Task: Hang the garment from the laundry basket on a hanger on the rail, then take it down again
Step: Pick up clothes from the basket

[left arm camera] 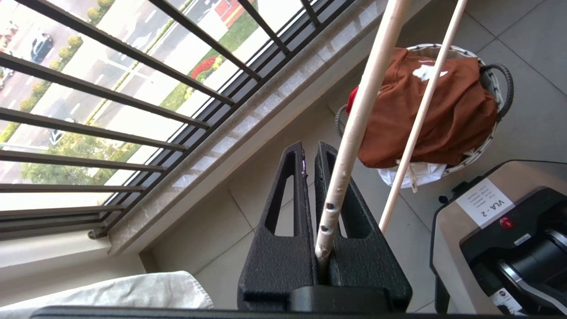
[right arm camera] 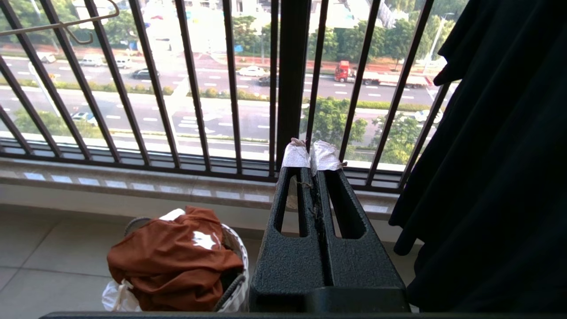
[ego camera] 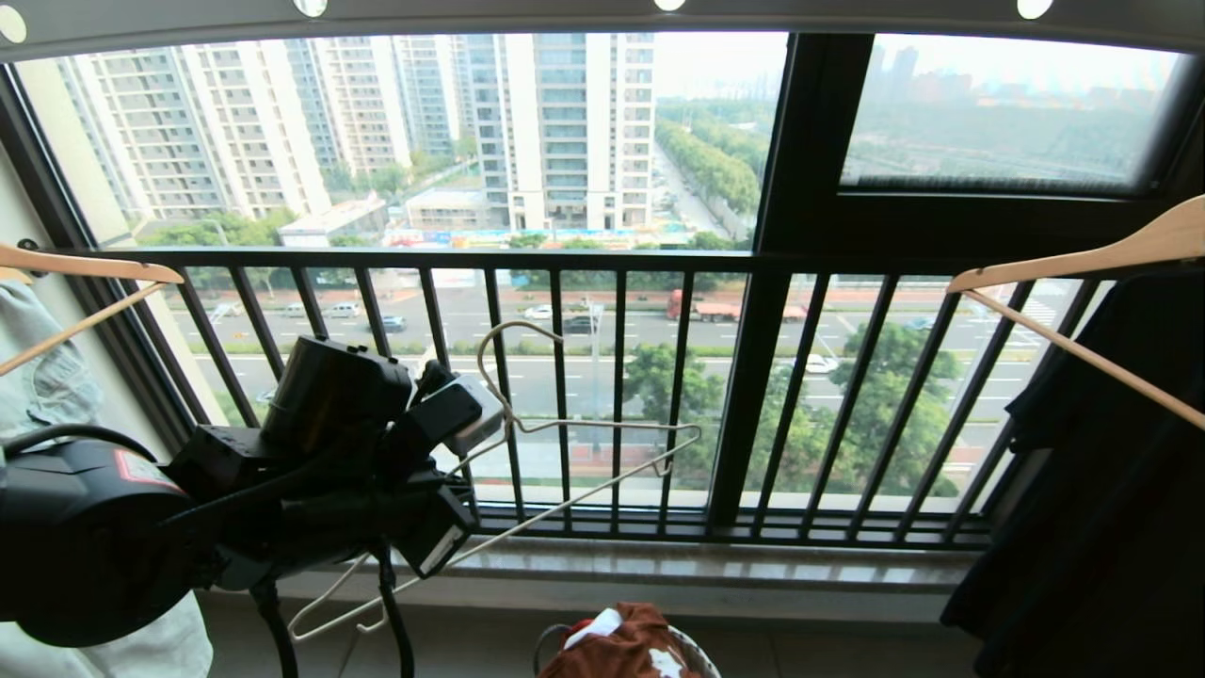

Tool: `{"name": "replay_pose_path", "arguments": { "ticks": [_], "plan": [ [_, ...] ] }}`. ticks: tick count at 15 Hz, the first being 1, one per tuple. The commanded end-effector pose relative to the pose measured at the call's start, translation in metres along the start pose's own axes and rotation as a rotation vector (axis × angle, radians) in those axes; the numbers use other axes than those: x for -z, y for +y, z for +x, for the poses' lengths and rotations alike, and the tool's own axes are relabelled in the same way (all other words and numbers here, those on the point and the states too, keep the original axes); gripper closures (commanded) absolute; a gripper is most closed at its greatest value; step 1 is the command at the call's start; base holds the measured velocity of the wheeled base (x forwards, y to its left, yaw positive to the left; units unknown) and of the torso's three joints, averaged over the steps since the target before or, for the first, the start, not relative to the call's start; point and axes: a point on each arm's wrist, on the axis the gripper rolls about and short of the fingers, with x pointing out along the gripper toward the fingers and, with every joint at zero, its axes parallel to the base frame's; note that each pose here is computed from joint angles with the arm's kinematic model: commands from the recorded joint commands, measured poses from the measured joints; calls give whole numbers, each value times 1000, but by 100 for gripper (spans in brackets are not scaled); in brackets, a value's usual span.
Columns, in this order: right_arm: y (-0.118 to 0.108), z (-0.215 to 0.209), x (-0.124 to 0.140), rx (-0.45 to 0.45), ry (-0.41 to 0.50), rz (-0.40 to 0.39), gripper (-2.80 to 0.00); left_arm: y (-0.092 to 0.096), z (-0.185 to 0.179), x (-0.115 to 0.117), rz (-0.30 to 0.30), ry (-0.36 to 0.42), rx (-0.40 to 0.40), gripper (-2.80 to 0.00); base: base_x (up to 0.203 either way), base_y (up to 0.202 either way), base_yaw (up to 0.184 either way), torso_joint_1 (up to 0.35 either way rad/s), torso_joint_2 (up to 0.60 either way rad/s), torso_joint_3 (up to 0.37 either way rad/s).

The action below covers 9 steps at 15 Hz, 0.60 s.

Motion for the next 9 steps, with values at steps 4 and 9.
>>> {"name": "replay_pose_path", "arguments": {
  "ticks": [4, 9],
  "plan": [
    [0, 0, 0, -1, 2, 0, 0, -4, 13, 4, -17, -68, 33, 0, 0, 0, 0, 0, 0, 0],
    [0, 0, 0, -1, 2, 0, 0, -7, 12, 4, -11, -114, 25, 0, 0, 0, 0, 0, 0, 0]
  ]
}}
